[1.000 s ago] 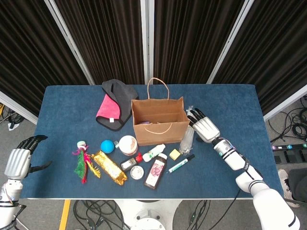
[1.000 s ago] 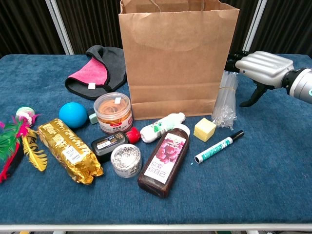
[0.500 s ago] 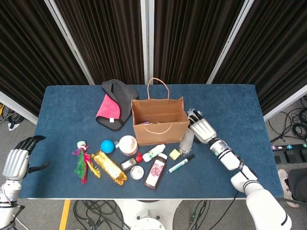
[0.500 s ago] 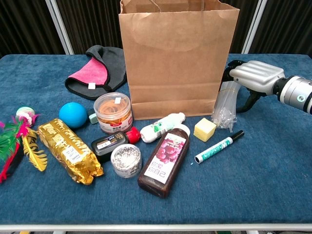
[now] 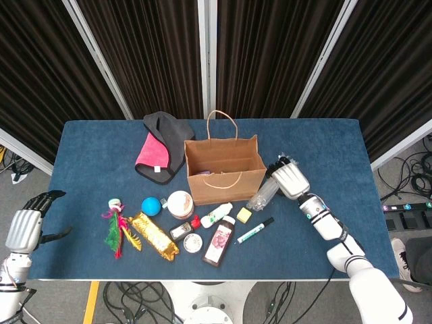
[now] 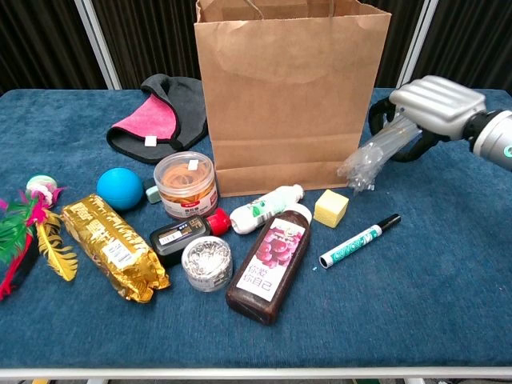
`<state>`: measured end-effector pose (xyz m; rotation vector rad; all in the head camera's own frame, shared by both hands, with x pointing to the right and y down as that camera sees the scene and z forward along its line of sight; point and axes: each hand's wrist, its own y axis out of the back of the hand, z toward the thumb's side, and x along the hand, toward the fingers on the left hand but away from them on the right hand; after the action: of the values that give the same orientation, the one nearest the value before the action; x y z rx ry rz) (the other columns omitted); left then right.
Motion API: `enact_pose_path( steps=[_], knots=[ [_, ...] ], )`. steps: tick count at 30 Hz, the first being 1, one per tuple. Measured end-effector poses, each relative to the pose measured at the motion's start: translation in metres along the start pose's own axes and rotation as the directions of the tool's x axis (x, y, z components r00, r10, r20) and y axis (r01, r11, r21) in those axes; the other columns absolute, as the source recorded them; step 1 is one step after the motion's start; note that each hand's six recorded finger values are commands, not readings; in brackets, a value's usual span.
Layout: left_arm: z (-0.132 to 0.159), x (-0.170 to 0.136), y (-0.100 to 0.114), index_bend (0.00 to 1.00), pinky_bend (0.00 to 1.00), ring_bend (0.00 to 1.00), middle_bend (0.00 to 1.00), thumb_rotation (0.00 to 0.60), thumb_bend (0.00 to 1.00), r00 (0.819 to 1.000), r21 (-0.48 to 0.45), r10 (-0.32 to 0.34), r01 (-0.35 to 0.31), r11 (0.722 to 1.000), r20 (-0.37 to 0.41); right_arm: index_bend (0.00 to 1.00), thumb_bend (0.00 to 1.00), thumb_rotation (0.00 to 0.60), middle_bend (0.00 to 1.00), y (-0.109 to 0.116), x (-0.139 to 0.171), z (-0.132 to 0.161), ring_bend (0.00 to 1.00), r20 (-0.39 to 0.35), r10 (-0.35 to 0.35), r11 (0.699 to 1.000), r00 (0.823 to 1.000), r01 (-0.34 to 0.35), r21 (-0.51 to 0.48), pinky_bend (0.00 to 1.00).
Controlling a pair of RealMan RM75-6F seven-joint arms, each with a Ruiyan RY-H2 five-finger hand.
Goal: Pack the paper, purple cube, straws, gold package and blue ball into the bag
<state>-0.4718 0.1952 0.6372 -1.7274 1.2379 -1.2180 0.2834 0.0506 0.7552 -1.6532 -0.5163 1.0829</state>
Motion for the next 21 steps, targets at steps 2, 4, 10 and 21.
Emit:
enact_pose_path(
  steps=[2,4,10,21],
  knots=[
    [0.002,0.001,0.0,0.29,0.28,0.25,0.35,0.6,0.07,1.0,-0.004,-0.002,0.002,1.0,0.006,0.59,0.25,0.6,0.5,0.01,0.008,-0.008,0.37,-0.001,-0.038,0.999,0.999,0.038,0.004,0.27],
    [0.005,0.002,0.0,0.29,0.28,0.25,0.35,0.6,0.07,1.0,-0.012,-0.002,0.002,1.0,0.009,0.59,0.25,0.6,0.5,0.021,0.017,-0.016,0.36,-0.003,-0.075,0.997,0.997,0.075,0.007,0.27],
    [0.011,0.002,-0.002,0.29,0.28,0.25,0.35,0.6,0.07,1.0,-0.017,-0.009,0.009,1.0,0.018,0.59,0.25,0.6,0.5,0.061,0.045,-0.034,0.36,-0.005,-0.199,0.98,0.98,0.199,-0.011,0.28],
    [0.013,0.0,-0.004,0.29,0.28,0.25,0.35,0.6,0.07,1.0,-0.028,-0.019,0.02,0.999,0.018,0.59,0.25,0.6,0.51,0.173,0.07,-0.022,0.38,0.052,-0.411,0.907,0.91,0.414,-0.071,0.31]
  ],
)
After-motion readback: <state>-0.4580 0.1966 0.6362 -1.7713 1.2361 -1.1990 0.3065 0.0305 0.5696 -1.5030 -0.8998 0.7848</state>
